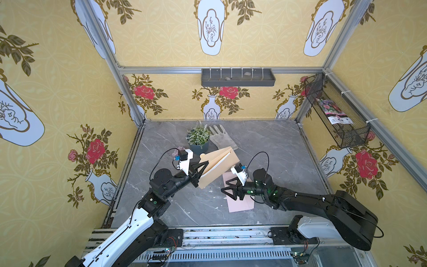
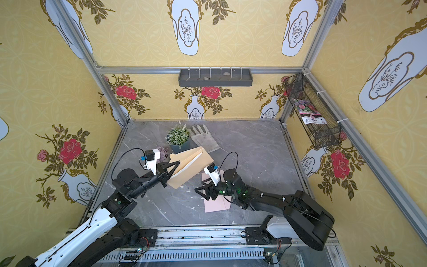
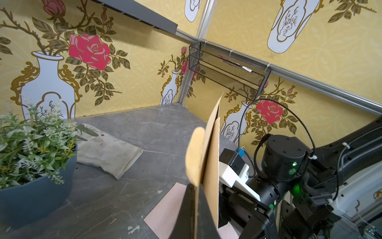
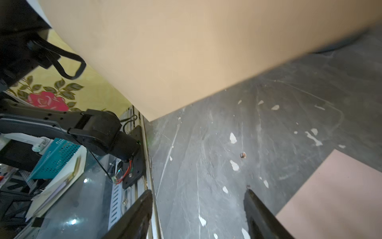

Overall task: Take the letter paper out of the envelope
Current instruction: Pick up the envelope from the center of the board.

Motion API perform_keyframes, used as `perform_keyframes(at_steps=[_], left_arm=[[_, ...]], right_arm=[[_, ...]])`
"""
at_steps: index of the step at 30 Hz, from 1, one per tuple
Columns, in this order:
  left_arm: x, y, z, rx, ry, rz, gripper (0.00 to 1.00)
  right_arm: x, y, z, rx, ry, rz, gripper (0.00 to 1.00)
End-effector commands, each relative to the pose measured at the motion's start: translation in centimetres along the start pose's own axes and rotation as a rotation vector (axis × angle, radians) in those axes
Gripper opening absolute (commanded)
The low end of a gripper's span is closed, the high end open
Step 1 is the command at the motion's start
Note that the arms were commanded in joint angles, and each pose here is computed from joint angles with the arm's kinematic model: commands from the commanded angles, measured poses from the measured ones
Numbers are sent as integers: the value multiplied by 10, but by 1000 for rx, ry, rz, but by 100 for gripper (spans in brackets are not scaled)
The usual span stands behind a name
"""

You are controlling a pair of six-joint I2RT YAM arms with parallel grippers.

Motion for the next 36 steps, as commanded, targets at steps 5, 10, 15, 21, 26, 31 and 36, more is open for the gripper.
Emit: perform_keyframes(at_steps=[5,10,15,21,26,31,36], left_arm=[[-7,-4,-3,-88,0,-20,6],[-14,-4,-2,-107,-14,-39,7],[-17,0,-3,-125,-13,-38,7],[-21,1,-4,-137,-4,-45,8],[-20,3,-5,-143,6,-36,12],[-23,4,-3,-132,-17,-44,43],[-35,-3,2,-73,-96,-51,67]], right_arm=[[-9,-45,21,-95,-212,-278,73],[-18,-55,20,-115,-263,-392,69],[-10,-68,22,-128,-291,-411,64],[1,-79,21,-126,-255,-380,57],[4,-84,27,-132,-267,-354,0],[0,-81,35,-128,-275,-334,0],[-11,-75,39,-130,-219,-316,0]])
Point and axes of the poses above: each gripper's point midway between its finger pads, its own x axis out along the fingers, its own z axis along the line the jaws close on, y = z × x, the point moved 4 cm from there along -x, back along the fingers, and after that the axes turned 6 degrees about x, right-handed, at the moved point
